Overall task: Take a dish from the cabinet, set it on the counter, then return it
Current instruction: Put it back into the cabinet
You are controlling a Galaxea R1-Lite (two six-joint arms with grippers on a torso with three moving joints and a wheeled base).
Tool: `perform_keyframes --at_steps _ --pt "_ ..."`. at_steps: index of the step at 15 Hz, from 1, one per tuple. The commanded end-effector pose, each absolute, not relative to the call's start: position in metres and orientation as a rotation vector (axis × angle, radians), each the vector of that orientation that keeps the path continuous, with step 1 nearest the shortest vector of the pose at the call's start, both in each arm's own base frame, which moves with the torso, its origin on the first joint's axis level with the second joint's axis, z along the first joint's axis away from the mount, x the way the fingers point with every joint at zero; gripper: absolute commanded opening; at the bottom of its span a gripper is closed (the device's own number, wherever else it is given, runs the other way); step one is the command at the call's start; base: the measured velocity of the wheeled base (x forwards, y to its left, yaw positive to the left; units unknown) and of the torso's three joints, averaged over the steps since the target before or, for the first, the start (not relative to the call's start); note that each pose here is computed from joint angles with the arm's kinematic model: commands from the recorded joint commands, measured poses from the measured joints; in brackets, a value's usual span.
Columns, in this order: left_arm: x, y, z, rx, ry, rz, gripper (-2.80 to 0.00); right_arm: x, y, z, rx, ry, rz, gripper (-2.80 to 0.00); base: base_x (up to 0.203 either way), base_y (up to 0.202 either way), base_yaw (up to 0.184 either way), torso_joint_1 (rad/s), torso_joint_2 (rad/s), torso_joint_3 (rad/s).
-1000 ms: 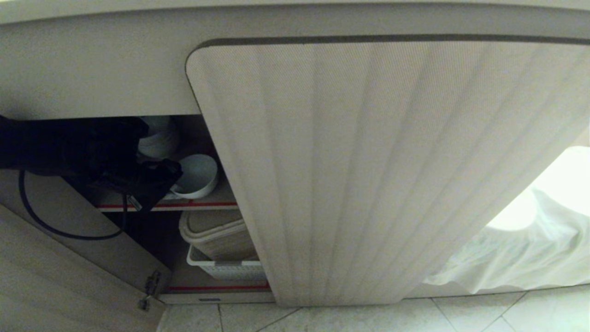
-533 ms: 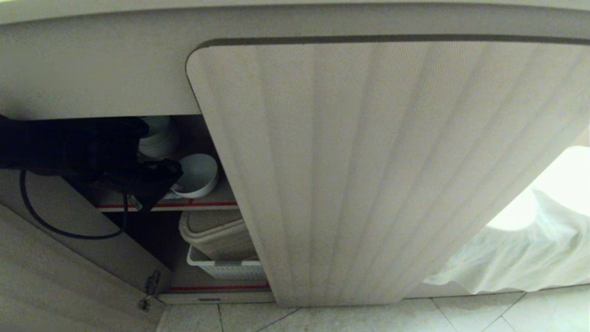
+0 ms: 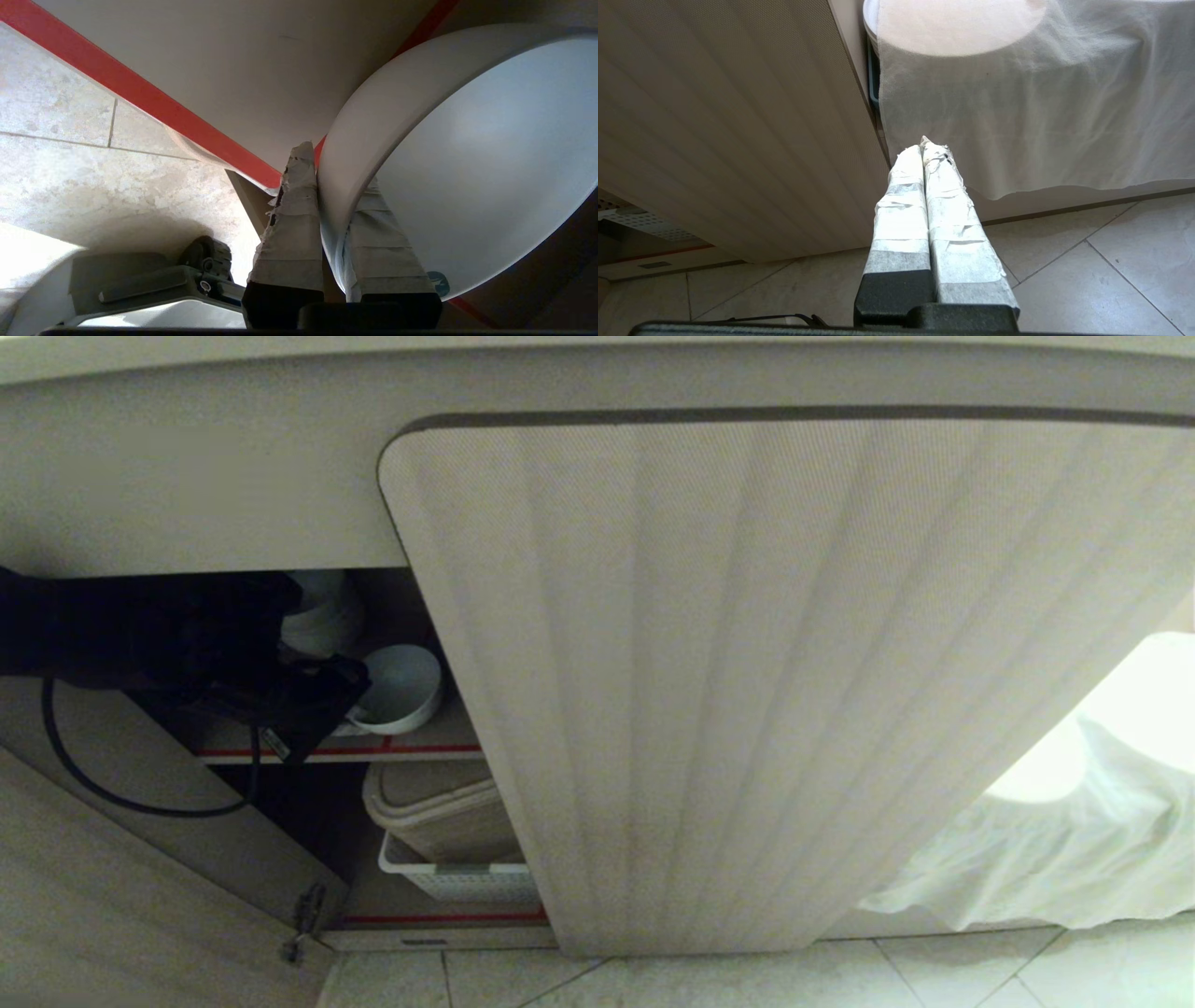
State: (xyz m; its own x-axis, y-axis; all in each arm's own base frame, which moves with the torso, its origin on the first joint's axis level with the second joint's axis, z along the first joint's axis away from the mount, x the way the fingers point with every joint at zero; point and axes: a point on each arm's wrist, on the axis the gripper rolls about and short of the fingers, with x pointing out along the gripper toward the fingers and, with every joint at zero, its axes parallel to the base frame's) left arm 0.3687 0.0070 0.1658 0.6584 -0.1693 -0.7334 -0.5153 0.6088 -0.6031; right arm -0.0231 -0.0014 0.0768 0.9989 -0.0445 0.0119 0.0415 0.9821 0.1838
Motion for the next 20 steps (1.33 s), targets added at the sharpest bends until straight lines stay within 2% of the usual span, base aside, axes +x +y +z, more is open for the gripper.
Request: perform_keyframes --at_steps 1,20 --pt "0.3692 0.007 0.1659 -0.924 0.855 0.232 -2.8 -0.0229 -0.0014 0.0768 0.186 -0.015 -0.043 -2.8 0.0 0.0 0.0 0.0 0.0 0.0" --pt "0.3751 0.0072 0.162 -0.924 0.86 0.234 -2.8 -0.0229 -0.0014 0.0768 0.186 -0.015 -0.043 -2.8 0.0 0.0 0.0 0.0 0.0 0.0"
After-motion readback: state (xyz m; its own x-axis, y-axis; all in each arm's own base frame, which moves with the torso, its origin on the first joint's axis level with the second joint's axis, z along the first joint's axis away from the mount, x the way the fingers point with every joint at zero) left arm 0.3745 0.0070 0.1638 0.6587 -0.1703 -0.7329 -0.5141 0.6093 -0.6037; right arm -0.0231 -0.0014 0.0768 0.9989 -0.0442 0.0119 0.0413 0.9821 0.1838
